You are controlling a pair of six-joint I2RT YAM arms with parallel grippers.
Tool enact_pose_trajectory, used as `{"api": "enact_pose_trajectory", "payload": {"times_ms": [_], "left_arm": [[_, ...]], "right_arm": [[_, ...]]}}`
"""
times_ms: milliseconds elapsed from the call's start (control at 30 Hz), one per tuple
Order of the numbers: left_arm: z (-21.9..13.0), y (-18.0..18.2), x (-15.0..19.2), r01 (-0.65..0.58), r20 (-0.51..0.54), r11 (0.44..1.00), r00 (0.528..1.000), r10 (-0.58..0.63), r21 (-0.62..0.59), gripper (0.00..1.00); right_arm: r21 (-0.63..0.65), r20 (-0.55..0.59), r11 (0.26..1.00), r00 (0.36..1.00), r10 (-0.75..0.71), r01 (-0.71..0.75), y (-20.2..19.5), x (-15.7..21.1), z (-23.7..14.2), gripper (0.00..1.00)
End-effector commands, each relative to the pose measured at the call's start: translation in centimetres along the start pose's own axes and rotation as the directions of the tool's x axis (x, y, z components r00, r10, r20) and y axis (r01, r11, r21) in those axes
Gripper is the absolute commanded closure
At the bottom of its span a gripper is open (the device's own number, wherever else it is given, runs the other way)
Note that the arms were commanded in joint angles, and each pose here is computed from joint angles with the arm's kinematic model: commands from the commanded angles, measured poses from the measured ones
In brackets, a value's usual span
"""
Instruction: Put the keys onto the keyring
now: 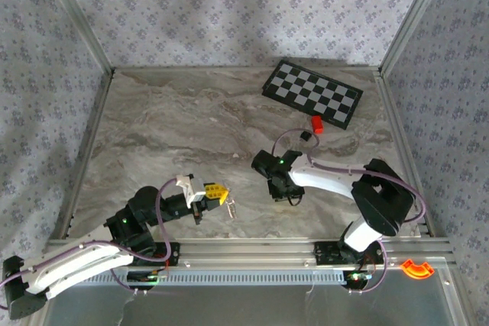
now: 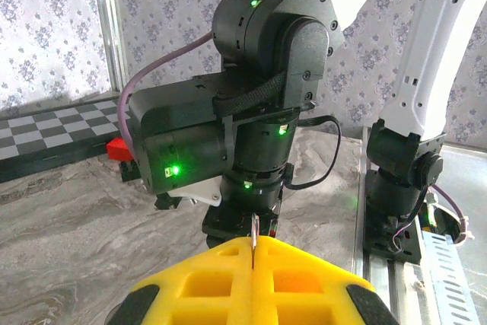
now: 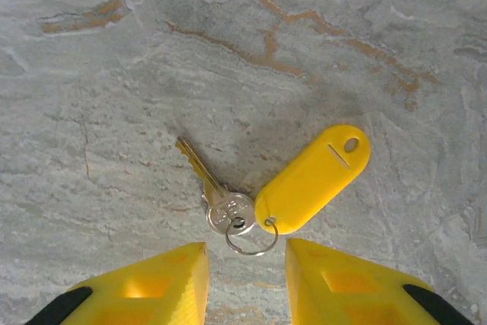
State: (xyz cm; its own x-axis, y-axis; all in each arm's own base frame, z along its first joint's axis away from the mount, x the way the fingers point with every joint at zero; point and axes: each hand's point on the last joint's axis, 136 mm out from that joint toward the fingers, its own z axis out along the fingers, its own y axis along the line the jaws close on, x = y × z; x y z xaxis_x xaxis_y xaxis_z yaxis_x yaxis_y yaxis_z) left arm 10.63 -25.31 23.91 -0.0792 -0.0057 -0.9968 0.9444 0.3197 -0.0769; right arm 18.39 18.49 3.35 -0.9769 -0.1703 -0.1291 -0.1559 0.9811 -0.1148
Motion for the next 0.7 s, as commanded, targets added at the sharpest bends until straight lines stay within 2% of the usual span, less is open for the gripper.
{"api": "enact_pose_trajectory", "payload": {"times_ms": [0,667], "left_arm": [[-0.25,-0.01,-1.20,0.002,0.049,1.000,0.999,-0.002,0.000,1.00],[-0.39,-0.05,-1.25,0.001,0.052,1.000,0.999,-0.001,0.001,1.00]], "right_arm": [[0.034,0.003,0.999,0.999,0.033,-0.033,-0.29,-0.24,-0.19,0.68],[0.054,-0.005,0.998,1.000,0.023,-0.022,0.04,-0.55,0.54,0.77]]}}
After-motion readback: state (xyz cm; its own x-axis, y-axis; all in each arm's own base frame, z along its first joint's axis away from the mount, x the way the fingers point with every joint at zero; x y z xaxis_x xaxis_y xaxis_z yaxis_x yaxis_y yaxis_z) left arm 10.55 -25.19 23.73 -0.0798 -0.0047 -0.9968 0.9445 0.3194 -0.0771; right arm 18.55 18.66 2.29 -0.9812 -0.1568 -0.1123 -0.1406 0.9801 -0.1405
